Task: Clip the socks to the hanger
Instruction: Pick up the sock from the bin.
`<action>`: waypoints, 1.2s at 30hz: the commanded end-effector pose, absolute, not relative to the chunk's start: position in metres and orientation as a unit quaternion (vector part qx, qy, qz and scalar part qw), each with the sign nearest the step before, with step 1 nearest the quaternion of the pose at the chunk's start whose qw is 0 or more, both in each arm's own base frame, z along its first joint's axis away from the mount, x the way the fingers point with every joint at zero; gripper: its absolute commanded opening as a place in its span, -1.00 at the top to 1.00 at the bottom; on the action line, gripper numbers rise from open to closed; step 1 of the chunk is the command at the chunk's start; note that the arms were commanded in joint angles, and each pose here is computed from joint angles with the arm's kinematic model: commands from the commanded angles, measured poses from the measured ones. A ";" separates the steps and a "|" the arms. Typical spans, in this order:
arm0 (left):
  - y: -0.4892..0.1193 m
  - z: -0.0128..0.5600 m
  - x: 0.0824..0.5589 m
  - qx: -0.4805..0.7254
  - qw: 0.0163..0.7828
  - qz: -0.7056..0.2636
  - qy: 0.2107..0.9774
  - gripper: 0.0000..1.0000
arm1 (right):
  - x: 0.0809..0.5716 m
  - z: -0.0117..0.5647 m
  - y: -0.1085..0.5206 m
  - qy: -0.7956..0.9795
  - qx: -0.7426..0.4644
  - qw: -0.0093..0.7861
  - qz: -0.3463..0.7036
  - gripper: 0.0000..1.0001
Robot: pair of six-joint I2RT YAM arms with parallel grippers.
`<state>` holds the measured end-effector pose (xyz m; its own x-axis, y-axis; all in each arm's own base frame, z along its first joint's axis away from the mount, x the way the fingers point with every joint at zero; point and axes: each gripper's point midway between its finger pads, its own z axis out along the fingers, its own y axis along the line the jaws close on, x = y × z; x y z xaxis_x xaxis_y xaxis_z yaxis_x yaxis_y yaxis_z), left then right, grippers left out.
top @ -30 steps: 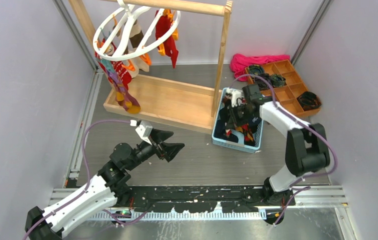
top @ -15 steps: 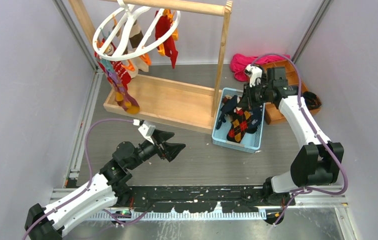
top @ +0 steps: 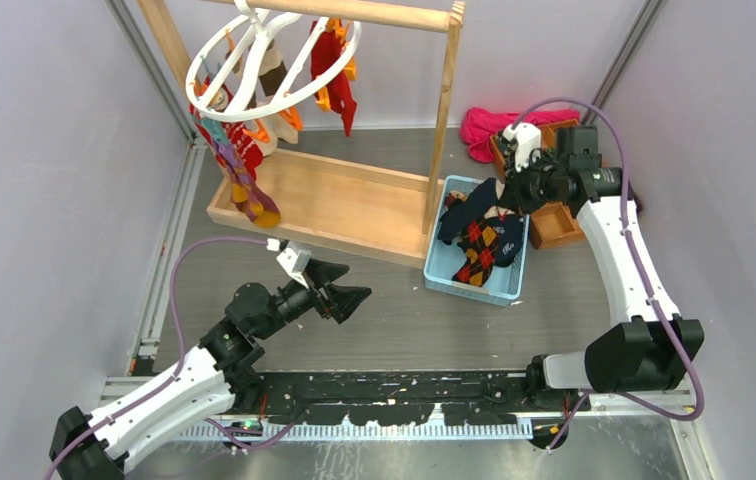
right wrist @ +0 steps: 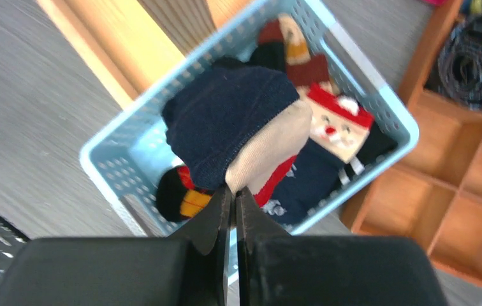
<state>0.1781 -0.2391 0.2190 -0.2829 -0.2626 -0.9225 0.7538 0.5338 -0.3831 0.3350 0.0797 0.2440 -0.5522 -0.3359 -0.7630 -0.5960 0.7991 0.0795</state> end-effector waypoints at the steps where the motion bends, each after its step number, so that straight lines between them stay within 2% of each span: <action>1: -0.240 0.244 0.176 0.184 0.589 -0.462 0.637 -0.62 | 0.323 0.177 0.036 0.909 -0.274 0.306 0.068 0.92; 4: -0.242 0.246 0.176 0.186 0.588 -0.465 0.635 -0.62 | 0.322 0.164 0.033 0.910 -0.282 0.297 0.063 0.92; 8: -0.246 0.253 0.175 0.192 0.590 -0.474 0.624 -0.62 | 0.323 0.193 0.038 0.882 -0.307 0.349 0.079 0.92; 12: -0.255 0.269 0.174 0.195 0.593 -0.498 0.602 -0.63 | 0.304 0.242 0.054 0.808 -0.421 0.402 0.084 0.97; 16: -0.271 0.296 0.168 0.209 0.578 -0.541 0.574 -0.62 | 0.271 0.290 0.076 0.722 -0.535 0.425 0.108 0.98; 21: -0.282 0.337 0.163 0.177 0.549 -0.605 0.549 -0.61 | 0.210 0.322 0.108 0.577 -0.682 0.423 0.150 0.99; 30: -0.280 0.337 0.172 0.034 0.454 -0.666 0.591 -0.57 | 0.166 0.307 0.169 0.487 -0.742 0.396 0.234 0.98; 36: -0.282 0.292 0.190 -0.076 0.379 -0.653 0.651 -0.46 | 0.156 0.275 0.192 0.454 -0.771 0.355 0.272 0.99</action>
<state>0.1790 -0.2803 0.3119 -0.6182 -0.5540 -0.5576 0.5814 0.1550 -0.7987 0.1608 0.1738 0.2832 0.3855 -0.5622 -0.7316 -0.9224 -0.2545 -0.2905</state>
